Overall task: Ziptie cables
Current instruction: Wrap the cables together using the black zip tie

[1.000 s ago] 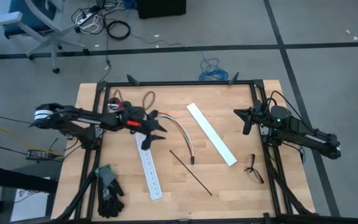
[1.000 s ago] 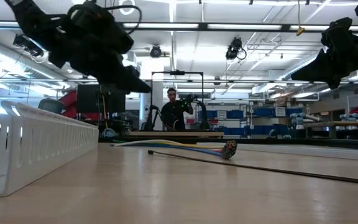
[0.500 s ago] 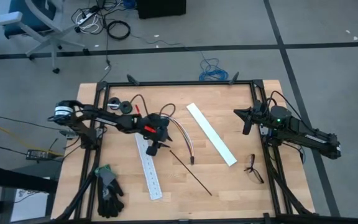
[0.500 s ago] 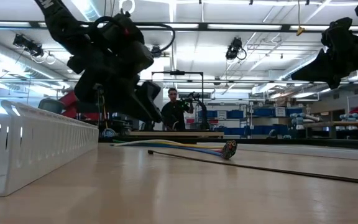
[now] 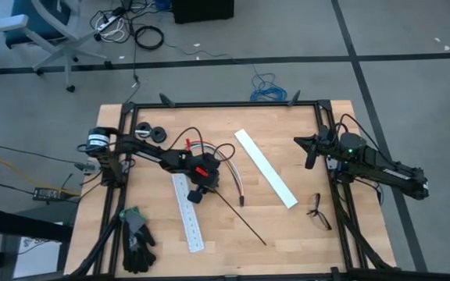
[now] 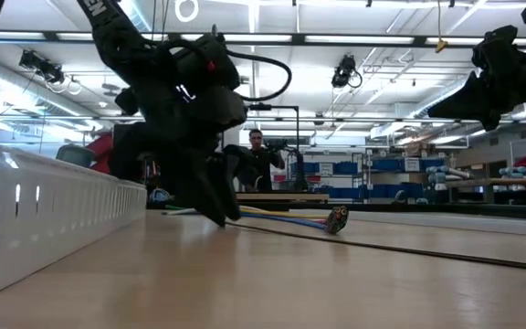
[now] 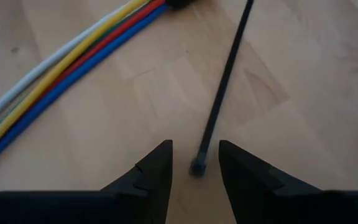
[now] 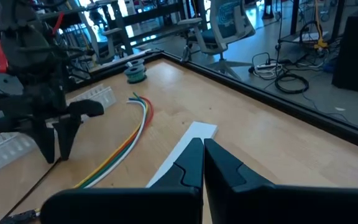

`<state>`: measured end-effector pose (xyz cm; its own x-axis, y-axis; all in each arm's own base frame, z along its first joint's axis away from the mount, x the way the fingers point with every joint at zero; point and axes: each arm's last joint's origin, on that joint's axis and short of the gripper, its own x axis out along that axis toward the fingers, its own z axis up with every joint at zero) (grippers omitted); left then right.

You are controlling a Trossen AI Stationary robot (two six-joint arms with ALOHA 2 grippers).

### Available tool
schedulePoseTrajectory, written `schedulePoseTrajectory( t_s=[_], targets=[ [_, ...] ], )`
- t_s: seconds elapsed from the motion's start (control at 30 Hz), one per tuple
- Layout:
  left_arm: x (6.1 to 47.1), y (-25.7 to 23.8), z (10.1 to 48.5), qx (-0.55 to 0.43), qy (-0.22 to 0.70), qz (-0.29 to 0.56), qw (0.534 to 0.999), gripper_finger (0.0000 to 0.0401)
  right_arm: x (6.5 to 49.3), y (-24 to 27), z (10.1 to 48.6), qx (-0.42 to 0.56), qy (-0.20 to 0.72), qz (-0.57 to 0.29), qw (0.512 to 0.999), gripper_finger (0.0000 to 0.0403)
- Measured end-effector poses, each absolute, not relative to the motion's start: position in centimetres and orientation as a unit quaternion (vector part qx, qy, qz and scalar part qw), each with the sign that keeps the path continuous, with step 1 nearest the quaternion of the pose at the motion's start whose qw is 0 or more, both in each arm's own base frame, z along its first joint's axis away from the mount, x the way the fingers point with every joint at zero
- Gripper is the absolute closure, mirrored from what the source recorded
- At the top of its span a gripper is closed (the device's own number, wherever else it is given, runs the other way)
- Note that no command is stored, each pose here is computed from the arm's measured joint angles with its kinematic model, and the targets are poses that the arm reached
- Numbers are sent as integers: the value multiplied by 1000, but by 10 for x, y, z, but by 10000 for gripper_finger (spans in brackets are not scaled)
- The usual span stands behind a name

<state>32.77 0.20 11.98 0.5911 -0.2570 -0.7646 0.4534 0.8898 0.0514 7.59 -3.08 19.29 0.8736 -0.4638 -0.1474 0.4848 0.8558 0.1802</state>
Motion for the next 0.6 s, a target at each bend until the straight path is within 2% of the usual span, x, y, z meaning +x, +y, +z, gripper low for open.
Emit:
schedulePoseTrajectory(
  t_s=[0.27,0.4,0.53,0.6],
  targets=[
    [332,1,115,117,417,-204,878,277,76,-31,193,106,49,-247,962,399],
    [329,1,113,121,430,-203,871,317,76,-31,193,106,49,-246,962,399],
    [328,1,112,124,437,-202,868,378,76,-31,193,106,48,-246,962,398],
    [328,1,112,123,436,-200,869,391,76,-31,193,106,48,-246,962,399]
  ],
)
